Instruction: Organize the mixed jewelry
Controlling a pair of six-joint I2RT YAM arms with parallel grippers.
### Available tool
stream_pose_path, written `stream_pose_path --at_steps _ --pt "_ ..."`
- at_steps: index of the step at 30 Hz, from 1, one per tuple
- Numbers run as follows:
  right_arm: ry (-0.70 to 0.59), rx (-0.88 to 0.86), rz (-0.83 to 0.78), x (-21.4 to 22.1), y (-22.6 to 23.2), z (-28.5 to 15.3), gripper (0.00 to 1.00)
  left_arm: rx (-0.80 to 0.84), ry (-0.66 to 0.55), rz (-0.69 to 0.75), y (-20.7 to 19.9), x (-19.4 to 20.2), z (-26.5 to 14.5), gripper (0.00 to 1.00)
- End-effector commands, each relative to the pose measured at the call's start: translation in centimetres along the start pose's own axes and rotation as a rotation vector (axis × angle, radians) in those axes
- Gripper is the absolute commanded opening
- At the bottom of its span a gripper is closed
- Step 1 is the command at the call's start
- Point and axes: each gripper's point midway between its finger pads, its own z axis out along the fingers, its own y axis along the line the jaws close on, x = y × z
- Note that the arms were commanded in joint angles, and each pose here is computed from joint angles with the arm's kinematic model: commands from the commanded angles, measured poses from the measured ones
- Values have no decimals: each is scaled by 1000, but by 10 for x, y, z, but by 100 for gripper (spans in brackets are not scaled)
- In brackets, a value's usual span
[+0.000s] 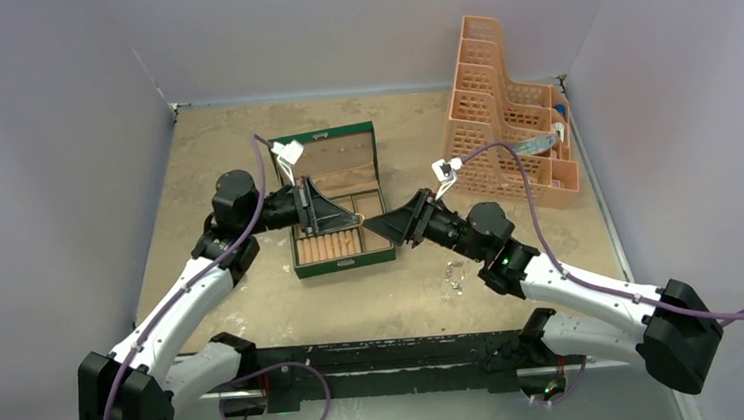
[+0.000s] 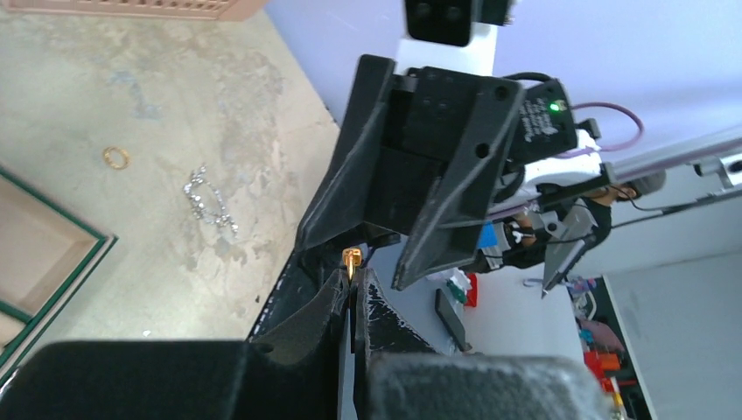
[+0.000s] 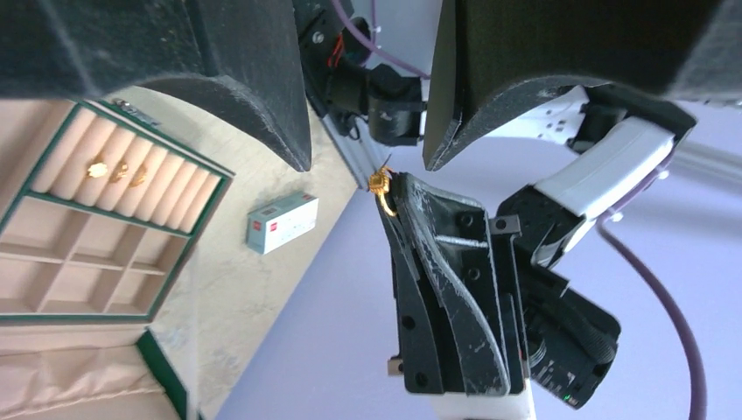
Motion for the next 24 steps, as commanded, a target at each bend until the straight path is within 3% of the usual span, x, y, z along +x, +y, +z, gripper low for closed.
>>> stream_pose_path --at_steps 1,11,24 --pt "-17 -188 10 -9 41 -8 50 139 -9 113 -37 -7 -8 0" --pt "-18 -230 21 -11 51 -8 37 160 -2 109 -38 -1 -10 0" --pt "-28 -235 50 -16 54 -1 29 166 3 96 -33 3 -9 0"
